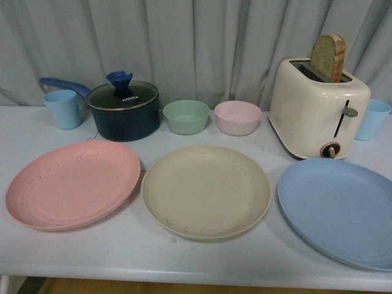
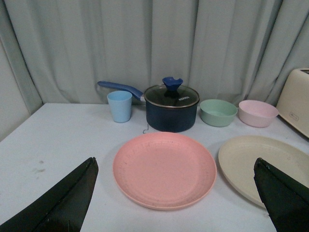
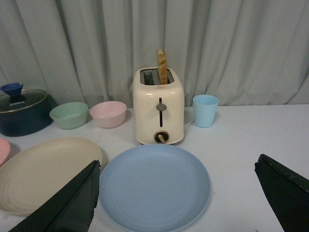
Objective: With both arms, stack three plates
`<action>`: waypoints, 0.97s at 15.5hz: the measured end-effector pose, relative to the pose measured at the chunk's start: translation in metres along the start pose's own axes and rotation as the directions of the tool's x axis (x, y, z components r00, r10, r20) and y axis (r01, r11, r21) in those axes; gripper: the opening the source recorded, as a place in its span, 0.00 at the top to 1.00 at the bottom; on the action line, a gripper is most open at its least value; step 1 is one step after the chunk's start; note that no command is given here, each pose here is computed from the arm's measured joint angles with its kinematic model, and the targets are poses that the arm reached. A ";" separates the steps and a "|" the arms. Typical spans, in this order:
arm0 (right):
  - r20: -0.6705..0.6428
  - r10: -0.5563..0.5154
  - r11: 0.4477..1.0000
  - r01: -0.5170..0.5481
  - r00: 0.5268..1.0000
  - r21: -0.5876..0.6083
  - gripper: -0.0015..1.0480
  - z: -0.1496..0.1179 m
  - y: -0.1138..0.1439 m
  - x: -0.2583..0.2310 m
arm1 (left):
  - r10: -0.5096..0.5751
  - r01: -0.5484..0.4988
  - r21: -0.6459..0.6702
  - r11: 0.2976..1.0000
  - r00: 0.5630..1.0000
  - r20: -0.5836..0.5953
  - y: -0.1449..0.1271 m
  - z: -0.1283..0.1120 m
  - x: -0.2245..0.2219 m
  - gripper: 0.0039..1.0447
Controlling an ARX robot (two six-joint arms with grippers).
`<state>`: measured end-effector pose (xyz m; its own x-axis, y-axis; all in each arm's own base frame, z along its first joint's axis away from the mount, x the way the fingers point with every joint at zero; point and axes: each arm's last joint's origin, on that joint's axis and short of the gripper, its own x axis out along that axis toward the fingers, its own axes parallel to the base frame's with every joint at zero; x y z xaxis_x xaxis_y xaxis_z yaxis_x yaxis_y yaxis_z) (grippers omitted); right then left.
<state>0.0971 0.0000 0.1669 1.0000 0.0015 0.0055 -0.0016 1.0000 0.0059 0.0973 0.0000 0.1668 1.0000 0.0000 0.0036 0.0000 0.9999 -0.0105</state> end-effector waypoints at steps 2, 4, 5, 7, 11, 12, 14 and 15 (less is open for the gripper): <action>0.000 0.000 1.000 0.000 1.000 0.000 0.06 0.000 0.000 0.000 | 0.000 0.000 0.000 1.000 1.000 0.000 0.000 0.000 0.000 0.06; 0.000 0.000 1.000 0.000 1.000 0.000 0.06 0.000 0.000 0.000 | 0.000 0.000 0.000 1.000 1.000 0.000 0.000 0.000 0.000 0.06; 0.000 0.000 1.000 0.000 1.000 0.000 0.06 0.000 0.000 0.000 | 0.000 0.000 0.000 1.000 1.000 0.000 0.000 0.000 0.000 0.06; 0.000 0.000 1.000 0.000 1.000 0.000 0.06 0.000 0.000 0.000 | 0.000 0.000 0.000 1.000 1.000 0.000 0.000 0.000 0.000 0.06; 0.000 0.000 1.000 0.000 1.000 0.000 0.06 0.000 0.000 0.000 | 0.000 0.000 0.000 1.000 1.000 0.000 0.000 0.000 0.000 0.06; 0.000 0.000 1.000 0.000 1.000 0.000 0.06 0.000 0.000 0.000 | 0.000 0.000 0.000 1.000 1.000 0.000 0.000 0.000 0.000 0.06; 0.000 0.000 1.000 0.000 1.000 0.000 0.06 0.000 0.000 0.000 | 0.000 0.000 0.000 1.000 1.000 0.000 0.000 0.000 0.000 0.06; 0.000 0.000 1.000 0.000 1.000 0.000 0.06 0.000 0.000 0.000 | 0.000 0.000 0.000 1.000 1.000 0.000 0.000 0.000 0.000 0.06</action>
<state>0.0971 0.0000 0.1669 1.0000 0.0019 0.0055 -0.0019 1.0000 0.0059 0.0972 0.0000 0.1668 1.0000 0.0000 0.0040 0.0000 0.9999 -0.0105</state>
